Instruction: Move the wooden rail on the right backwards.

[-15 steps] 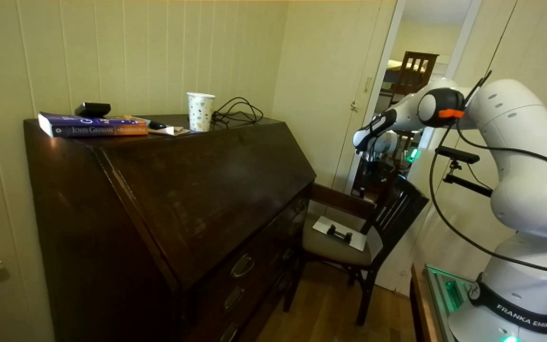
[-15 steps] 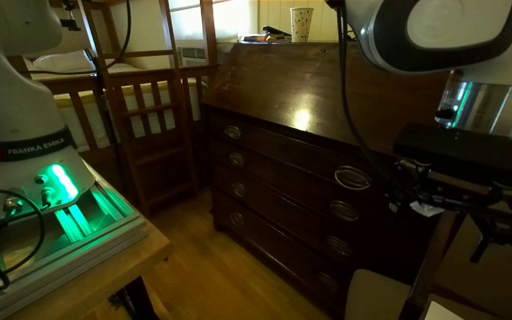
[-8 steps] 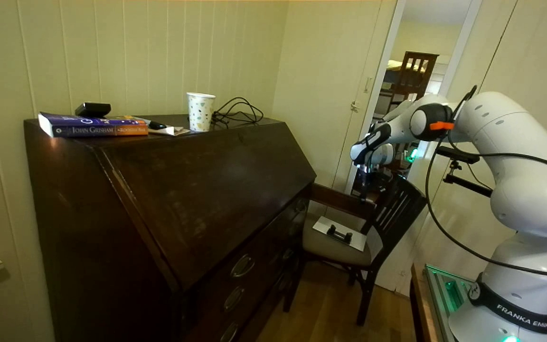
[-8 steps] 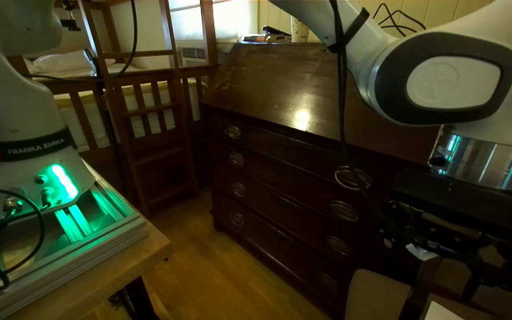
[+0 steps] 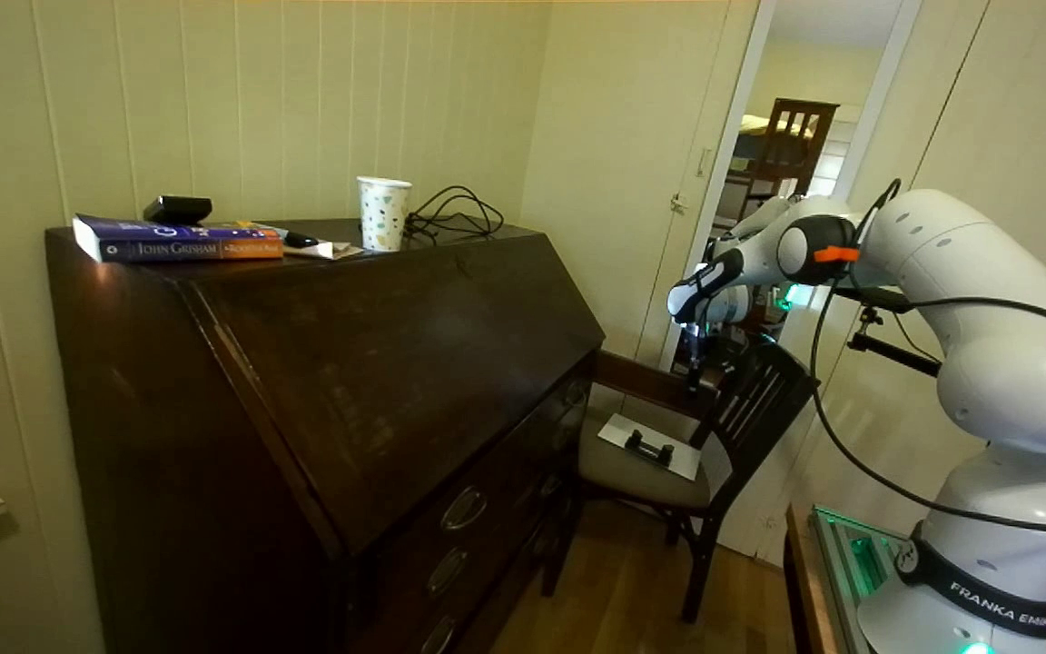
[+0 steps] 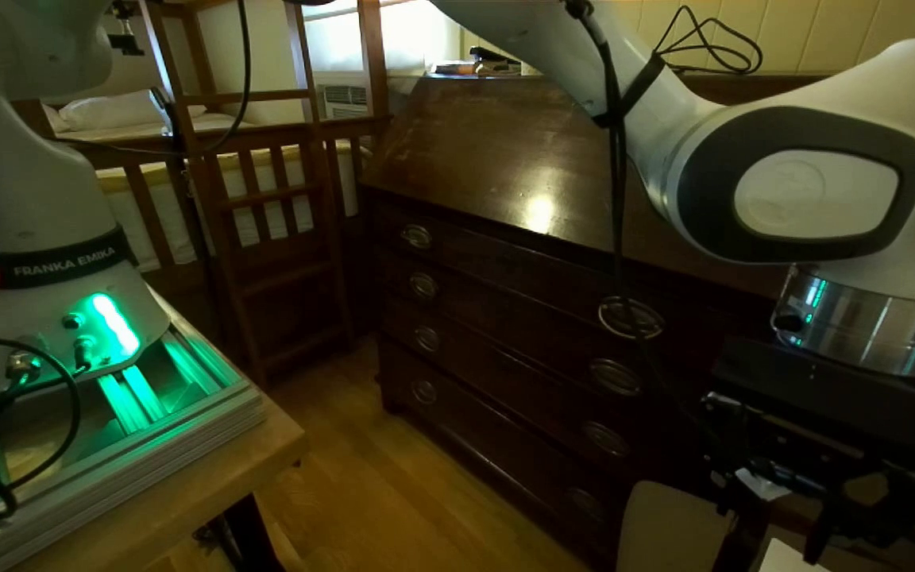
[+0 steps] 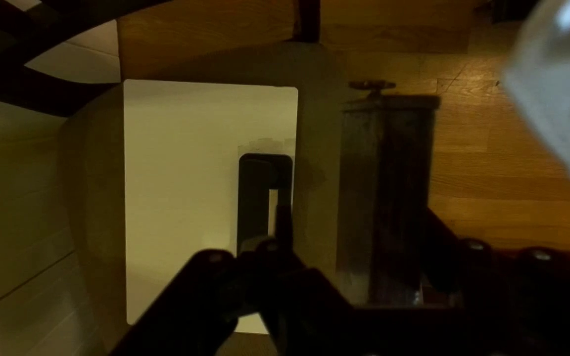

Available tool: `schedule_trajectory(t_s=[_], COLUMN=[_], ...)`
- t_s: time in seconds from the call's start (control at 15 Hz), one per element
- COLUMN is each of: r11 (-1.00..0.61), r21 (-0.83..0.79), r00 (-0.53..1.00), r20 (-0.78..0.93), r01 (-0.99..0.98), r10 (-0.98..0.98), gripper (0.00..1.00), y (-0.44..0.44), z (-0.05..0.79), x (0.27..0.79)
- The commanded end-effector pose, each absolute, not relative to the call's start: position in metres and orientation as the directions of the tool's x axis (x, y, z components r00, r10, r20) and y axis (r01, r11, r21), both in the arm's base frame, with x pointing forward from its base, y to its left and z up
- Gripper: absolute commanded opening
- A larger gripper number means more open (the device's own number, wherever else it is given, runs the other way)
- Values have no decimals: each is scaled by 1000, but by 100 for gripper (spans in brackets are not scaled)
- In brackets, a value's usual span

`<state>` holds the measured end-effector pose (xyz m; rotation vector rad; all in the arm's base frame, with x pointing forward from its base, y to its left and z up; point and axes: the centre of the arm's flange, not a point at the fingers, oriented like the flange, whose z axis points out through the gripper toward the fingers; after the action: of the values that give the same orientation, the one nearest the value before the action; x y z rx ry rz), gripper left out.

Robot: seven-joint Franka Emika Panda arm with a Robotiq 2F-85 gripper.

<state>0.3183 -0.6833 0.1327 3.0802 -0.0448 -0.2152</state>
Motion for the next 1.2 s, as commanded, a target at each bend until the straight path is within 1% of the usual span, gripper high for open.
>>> schedule_trajectory(t_s=[0.0, 0.33, 0.4, 0.47, 0.73, 0.93, 1.13], r11=[-997, -999, -998, -998, -997, -997, -995], r21=[79, 53, 57, 58, 52, 9, 9], r00=[988, 985, 985, 986, 991, 989, 984], r20=[-152, -170, -169, -164, -117, -126, -152], r01=[-24, -13, -19, -19, -52, -71, -95], r10=[-36, -22, -28, -28, -58, -71, -96], gripper=[31, 0, 5, 6, 6, 6, 6], y=[-699, -691, -691, -690, -703, -708, -714], z=[133, 142, 144, 147, 165, 187, 195], x=[321, 323, 323, 325, 346, 368, 386])
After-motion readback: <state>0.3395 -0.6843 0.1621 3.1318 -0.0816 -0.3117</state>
